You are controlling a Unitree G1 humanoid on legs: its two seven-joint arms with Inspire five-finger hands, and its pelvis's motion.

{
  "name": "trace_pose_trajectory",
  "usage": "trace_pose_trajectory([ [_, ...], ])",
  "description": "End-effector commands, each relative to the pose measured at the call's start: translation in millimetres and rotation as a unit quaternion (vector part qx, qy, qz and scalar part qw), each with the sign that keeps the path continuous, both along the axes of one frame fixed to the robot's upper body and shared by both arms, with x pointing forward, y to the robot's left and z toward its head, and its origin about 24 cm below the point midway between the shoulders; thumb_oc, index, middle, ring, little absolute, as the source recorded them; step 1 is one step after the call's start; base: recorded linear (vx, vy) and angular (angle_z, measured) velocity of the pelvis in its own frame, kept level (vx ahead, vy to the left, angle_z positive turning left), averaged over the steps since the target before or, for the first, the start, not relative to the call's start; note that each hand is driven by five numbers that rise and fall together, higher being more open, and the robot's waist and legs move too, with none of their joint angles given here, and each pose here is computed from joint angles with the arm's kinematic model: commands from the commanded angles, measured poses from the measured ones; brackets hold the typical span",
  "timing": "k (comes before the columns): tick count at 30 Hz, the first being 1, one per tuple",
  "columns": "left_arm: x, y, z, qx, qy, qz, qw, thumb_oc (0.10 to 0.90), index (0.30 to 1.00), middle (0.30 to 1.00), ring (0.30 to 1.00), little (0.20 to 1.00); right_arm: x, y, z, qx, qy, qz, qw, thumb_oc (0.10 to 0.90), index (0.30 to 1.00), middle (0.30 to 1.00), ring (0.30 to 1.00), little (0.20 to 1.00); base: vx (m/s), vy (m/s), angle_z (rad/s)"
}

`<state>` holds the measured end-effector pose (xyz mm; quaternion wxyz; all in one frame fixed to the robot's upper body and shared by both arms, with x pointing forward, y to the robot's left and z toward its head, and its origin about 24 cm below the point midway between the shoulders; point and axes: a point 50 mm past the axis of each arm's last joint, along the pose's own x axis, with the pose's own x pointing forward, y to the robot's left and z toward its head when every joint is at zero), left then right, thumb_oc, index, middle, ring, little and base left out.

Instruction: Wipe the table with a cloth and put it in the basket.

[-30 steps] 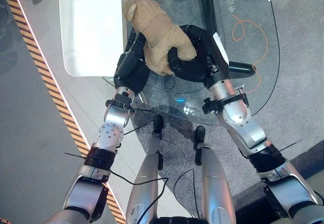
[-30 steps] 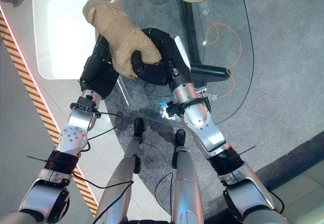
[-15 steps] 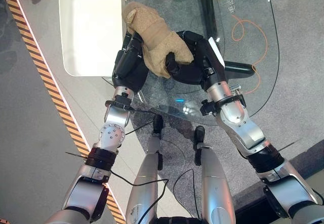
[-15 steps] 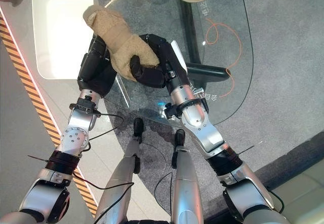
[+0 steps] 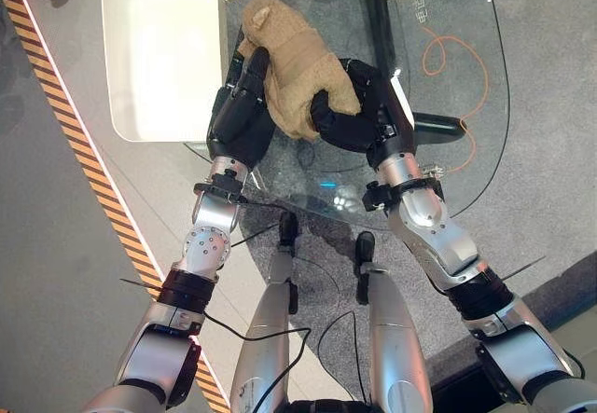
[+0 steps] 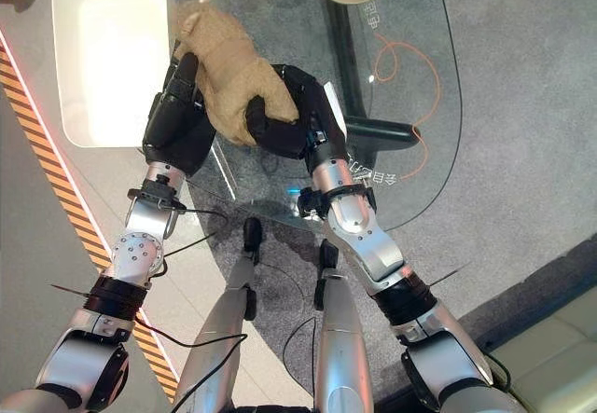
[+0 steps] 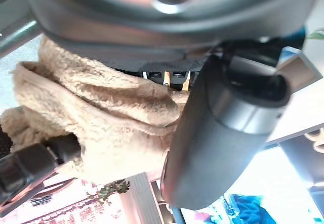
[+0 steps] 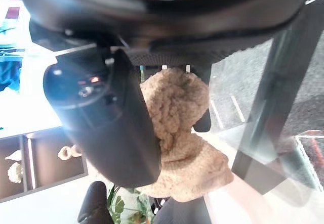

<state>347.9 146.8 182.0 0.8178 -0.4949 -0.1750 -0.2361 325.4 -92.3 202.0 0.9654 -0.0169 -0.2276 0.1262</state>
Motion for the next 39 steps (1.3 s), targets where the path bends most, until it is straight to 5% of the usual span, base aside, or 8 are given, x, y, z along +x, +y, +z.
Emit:
trace_pose_trajectory([
  [1, -16.3, -16.6, 79.0, 0.004, -0.195, -0.044, 0.98, 0.8, 0.9, 0.9, 0.9, 0.9, -24.4, 16.8, 60.9, 0.083, -0.124, 0.067, 0.987, 0.1, 0.3, 0.3, 0.3, 0.2, 0.01, 0.012, -0.04],
  [25, -26.3, -37.8, 86.8, 0.073, -0.256, -0.13, 0.955, 0.8, 0.9, 0.9, 0.9, 0.9, -5.7, 21.3, 39.1, 0.001, -0.042, 0.021, 0.999, 0.1, 0.3, 0.3, 0.3, 0.2, 0.0, 0.001, 0.0],
  [39, -26.2, -41.5, 84.0, 0.086, -0.248, -0.149, 0.953, 0.8, 0.9, 0.9, 0.9, 0.9, -8.5, 33.8, 41.5, -0.1, -0.049, 0.079, 0.991, 0.1, 0.3, 0.3, 0.3, 0.2, 0.0, 0.0, 0.0],
])
